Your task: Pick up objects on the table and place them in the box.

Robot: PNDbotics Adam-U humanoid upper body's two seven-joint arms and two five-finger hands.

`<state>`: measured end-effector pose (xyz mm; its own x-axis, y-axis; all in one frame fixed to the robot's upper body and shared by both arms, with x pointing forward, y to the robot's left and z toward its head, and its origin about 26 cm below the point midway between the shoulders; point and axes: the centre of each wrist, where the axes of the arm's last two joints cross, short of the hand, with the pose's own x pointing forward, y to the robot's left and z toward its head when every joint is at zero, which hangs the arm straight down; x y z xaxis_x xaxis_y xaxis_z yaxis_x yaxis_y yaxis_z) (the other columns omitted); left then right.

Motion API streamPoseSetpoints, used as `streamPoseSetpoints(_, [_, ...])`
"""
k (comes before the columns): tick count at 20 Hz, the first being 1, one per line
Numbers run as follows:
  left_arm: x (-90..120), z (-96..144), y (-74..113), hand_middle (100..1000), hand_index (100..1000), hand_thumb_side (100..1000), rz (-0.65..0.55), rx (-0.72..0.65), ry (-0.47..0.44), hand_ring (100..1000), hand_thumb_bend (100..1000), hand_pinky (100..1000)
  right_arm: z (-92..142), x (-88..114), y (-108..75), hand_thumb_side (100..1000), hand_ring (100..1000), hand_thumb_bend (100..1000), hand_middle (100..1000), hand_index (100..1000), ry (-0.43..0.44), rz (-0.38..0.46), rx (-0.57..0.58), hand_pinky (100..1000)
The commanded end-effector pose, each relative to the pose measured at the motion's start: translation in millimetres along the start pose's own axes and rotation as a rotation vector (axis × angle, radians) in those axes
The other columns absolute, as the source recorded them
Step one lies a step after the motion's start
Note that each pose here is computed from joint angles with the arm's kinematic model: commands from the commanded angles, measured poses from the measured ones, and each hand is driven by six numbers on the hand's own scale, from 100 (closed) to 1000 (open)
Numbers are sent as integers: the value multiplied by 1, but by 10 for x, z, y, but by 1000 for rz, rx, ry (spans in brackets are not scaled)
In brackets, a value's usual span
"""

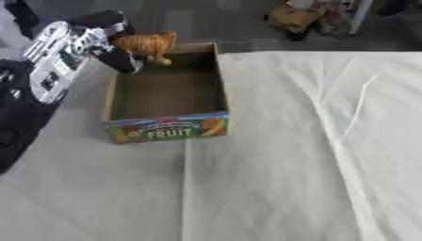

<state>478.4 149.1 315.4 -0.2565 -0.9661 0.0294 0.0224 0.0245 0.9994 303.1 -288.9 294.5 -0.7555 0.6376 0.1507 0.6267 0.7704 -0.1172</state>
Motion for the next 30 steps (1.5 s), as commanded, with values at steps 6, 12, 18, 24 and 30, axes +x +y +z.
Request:
streamPoseSetpoints(6, [16,-61,-38,445,328,238,1,7,0,567,100,619,-92,51,-22,749,740,446,730,791,-34,-10,-7,799])
streamPoseSetpoints(12, [42,-108,-160,490,395,234,2,-28,-10,586,190,617,-90,54,-16,749,740,446,729,791,-32,-12,-7,799])
streamPoseSetpoints(18, [16,-131,-242,609,564,259,-3,-112,-15,677,595,688,-86,50,-21,748,739,446,729,791,-30,-8,-8,799])
streamPoseSetpoints(24, [-31,-136,-294,697,682,195,0,-220,-44,761,829,746,-86,47,-26,748,739,446,729,791,-29,-9,-13,798])
streamPoseSetpoints(30, [-49,-105,-233,785,806,209,-37,-266,-73,850,861,819,-86,46,-28,748,739,446,728,791,-28,-12,-15,798])
